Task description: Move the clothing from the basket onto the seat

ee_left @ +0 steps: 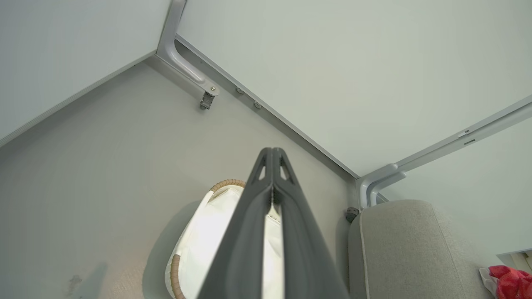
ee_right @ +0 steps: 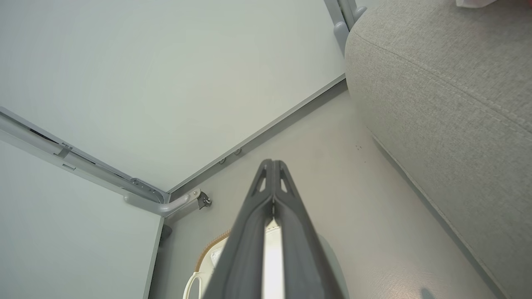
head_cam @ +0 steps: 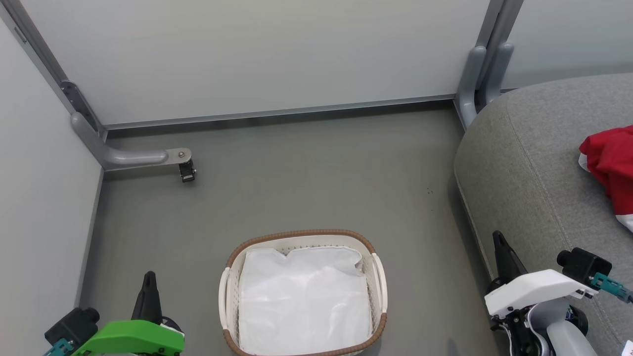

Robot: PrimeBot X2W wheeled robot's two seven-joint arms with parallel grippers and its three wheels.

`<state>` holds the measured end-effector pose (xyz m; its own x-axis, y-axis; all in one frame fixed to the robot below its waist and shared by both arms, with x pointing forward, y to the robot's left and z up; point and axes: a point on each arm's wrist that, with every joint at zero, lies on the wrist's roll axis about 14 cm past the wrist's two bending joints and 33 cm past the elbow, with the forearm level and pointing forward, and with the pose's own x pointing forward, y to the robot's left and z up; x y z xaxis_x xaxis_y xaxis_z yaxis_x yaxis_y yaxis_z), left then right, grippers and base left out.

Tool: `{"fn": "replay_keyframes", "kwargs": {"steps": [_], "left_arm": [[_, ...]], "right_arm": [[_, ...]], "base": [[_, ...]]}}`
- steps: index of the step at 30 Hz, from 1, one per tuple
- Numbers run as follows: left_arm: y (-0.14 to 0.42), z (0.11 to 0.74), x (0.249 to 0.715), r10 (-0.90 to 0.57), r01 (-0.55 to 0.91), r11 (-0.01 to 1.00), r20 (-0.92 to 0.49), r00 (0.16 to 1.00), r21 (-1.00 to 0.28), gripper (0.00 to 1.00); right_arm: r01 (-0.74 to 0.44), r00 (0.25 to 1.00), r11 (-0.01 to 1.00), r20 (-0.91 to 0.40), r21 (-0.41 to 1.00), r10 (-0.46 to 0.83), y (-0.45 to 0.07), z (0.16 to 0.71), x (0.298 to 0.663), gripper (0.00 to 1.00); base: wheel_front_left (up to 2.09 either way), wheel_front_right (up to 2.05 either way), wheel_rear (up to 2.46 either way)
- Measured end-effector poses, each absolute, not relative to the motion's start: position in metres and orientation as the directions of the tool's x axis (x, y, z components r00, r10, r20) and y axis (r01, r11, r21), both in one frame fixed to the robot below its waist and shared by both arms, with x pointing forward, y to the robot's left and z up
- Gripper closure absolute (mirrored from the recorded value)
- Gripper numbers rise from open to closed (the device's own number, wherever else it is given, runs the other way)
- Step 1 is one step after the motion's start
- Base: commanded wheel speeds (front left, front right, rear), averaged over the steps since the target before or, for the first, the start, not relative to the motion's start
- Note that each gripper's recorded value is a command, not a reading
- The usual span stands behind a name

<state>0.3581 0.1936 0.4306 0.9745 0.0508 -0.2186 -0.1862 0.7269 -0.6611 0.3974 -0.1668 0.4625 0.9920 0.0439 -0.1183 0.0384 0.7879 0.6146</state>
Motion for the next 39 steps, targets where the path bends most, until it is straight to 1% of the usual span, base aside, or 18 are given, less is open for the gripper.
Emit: {"fn": "replay_keyframes", "kwargs": {"steps": [17,39], "left_arm": [[0.196,0.444,0.366,0.049,-0.187,0.569,-0.194,0.980,-0.801,1.00],[0.198,0.462,0.375,0.035,-0.152,0.379,-0.150,0.988,-0.913,1.00]], "right_arm": [[0.082,0.992,0.628,-0.122,0.774,0.020,-0.176,0.467,0.395,1.00],[0.081,0.996,0.420,-0.094,0.904,0.008,-0.185,0.480,0.395,1.00]], "base": [[0.00,0.00,0.00],[0.00,0.00,0.00]]}}
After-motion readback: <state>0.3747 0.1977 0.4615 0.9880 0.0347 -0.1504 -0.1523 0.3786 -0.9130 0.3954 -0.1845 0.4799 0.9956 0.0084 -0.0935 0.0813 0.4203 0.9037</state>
